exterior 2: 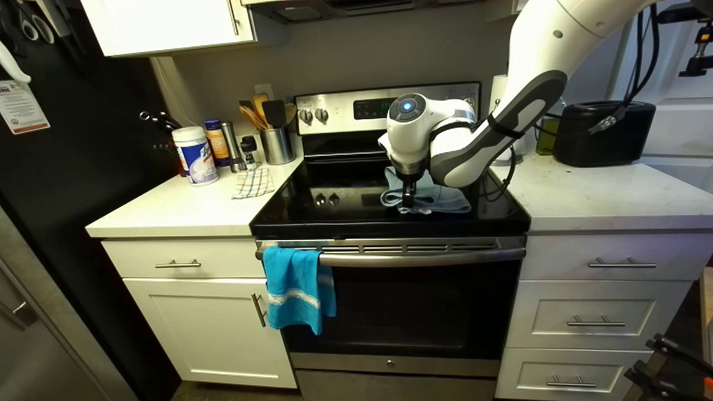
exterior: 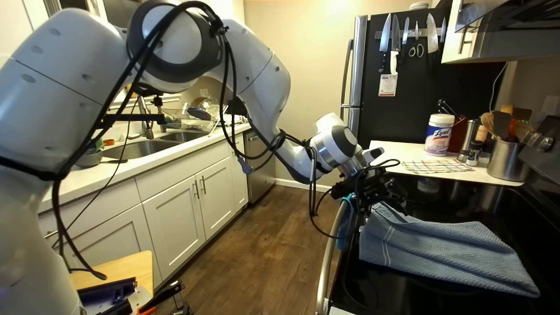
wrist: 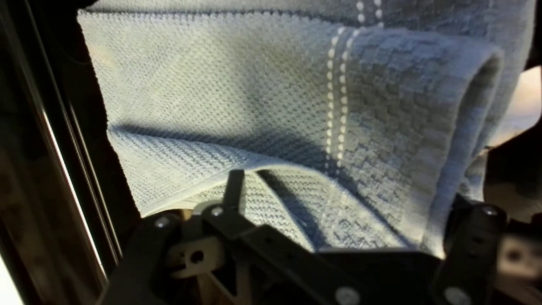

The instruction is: Hang the blue towel on the oven handle

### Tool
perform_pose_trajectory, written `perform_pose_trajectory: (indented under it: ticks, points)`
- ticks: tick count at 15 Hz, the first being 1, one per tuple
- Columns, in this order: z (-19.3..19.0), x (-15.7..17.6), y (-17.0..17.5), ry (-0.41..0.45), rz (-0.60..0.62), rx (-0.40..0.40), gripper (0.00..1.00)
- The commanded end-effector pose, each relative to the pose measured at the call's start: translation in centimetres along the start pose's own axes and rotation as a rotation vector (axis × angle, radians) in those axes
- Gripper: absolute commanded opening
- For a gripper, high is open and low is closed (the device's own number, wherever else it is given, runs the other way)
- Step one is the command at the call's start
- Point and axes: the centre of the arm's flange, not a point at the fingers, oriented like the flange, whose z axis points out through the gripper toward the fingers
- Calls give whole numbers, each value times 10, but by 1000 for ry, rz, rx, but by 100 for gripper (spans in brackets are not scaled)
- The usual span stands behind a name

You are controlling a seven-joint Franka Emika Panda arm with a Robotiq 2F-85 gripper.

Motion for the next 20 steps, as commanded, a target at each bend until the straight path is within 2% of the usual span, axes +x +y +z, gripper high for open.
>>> perform_pose_trajectory:
  ticks: [1,8,12,20]
  points:
    - [-6,-3,5,-11,15,-36,100]
    - [-18,-8,20,-10,39,-43,100]
    - [-17,-9,18,-10,35,-29,98]
    - [-20,-13,19,-3,46,-5,100]
